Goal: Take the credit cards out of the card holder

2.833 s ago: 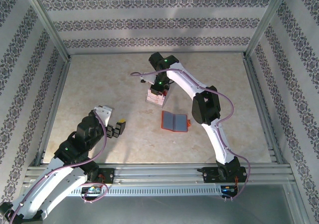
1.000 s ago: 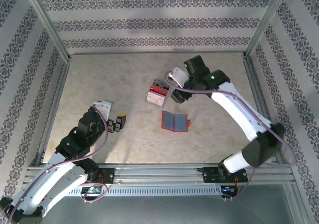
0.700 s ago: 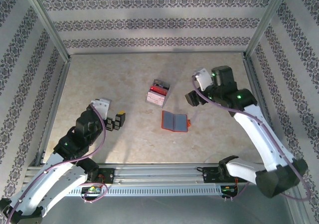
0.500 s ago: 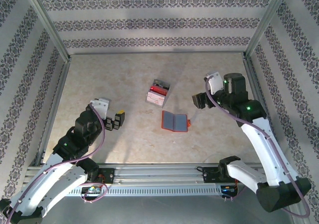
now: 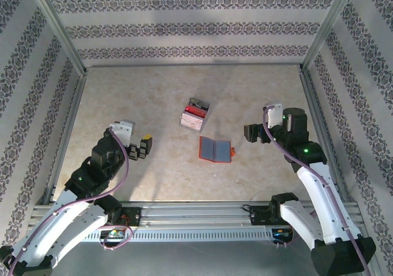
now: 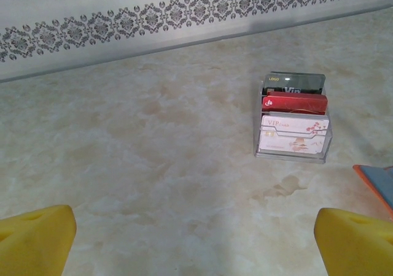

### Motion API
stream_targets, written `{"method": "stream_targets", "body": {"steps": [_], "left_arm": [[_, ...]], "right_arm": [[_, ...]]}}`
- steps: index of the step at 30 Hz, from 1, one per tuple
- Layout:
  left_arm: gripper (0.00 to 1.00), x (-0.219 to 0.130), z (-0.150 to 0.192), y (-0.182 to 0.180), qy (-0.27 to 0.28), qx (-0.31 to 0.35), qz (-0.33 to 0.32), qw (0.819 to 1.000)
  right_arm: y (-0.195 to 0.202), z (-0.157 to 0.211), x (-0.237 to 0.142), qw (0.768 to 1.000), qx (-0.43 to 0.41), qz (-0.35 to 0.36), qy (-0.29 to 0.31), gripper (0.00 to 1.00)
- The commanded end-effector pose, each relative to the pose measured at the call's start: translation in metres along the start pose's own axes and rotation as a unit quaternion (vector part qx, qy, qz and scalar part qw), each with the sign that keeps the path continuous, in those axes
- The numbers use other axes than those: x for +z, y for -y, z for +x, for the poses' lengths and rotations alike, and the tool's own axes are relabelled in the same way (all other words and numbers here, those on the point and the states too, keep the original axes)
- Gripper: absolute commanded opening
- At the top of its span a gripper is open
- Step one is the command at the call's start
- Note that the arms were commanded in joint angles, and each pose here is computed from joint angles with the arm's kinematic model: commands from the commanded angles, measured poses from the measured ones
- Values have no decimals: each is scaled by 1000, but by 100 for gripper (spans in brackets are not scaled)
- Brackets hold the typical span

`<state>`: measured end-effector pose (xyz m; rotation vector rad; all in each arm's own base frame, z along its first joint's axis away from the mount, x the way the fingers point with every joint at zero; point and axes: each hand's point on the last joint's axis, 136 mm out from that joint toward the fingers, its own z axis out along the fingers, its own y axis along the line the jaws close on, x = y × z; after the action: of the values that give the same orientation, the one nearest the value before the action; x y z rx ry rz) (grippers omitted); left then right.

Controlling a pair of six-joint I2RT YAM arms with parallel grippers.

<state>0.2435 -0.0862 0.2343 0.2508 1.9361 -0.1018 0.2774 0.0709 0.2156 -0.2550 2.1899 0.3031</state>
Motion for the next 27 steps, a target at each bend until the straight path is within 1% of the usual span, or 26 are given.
{"method": "stream_targets", "body": {"steps": [1, 8, 16, 21, 27], "left_arm": [[100, 5, -2, -4, 19, 8, -16, 1000], [100, 19, 12, -12, 10, 11, -40, 999], [100, 40, 28, -26, -5, -5, -58, 998], [100, 55, 39, -41, -16, -17, -77, 997], [100, 73, 48, -62, -21, -44, -100, 994]], "right_arm": [[17, -1, 7, 999, 25, 32, 25, 98], [46, 18, 24, 994, 61, 80, 31, 98], [66, 24, 42, 989, 74, 107, 73, 98], [67, 19, 60, 987, 47, 96, 119, 98], [80, 13, 86, 984, 28, 105, 141, 98]]}}
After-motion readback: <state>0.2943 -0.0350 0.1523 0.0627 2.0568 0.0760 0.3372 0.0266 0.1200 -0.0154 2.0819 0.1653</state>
